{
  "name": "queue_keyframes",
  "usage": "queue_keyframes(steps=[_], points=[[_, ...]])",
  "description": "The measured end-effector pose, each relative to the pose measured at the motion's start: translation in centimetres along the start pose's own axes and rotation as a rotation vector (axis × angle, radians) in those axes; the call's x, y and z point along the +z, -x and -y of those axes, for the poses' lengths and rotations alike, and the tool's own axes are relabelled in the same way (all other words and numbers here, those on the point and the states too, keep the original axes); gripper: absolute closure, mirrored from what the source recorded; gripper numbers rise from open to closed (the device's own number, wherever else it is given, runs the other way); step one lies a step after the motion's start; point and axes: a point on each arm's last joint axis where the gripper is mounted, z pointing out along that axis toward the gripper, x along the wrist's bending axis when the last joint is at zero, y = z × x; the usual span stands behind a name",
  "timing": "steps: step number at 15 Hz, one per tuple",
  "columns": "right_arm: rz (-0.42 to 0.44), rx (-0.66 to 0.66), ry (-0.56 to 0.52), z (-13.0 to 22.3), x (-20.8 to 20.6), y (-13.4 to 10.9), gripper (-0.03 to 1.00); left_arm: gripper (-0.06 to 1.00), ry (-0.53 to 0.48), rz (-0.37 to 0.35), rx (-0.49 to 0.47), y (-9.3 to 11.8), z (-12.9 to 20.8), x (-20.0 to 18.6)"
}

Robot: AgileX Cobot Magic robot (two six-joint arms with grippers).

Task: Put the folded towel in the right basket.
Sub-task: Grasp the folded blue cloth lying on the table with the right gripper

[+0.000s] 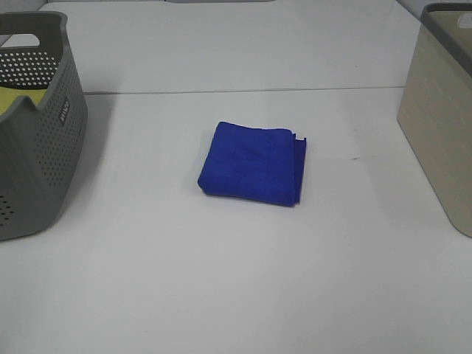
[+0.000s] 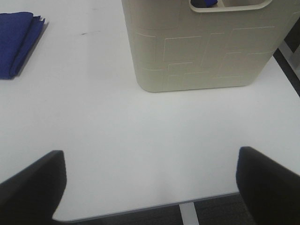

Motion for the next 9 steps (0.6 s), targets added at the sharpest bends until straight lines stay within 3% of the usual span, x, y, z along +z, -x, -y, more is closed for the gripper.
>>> queue_keyframes(steps=[9], points=[[0.0,0.0,0.0,0.0,0.0,0.0,0.02,-0.04,0.0,0.0,0.0,0.0,0.0,0.0]])
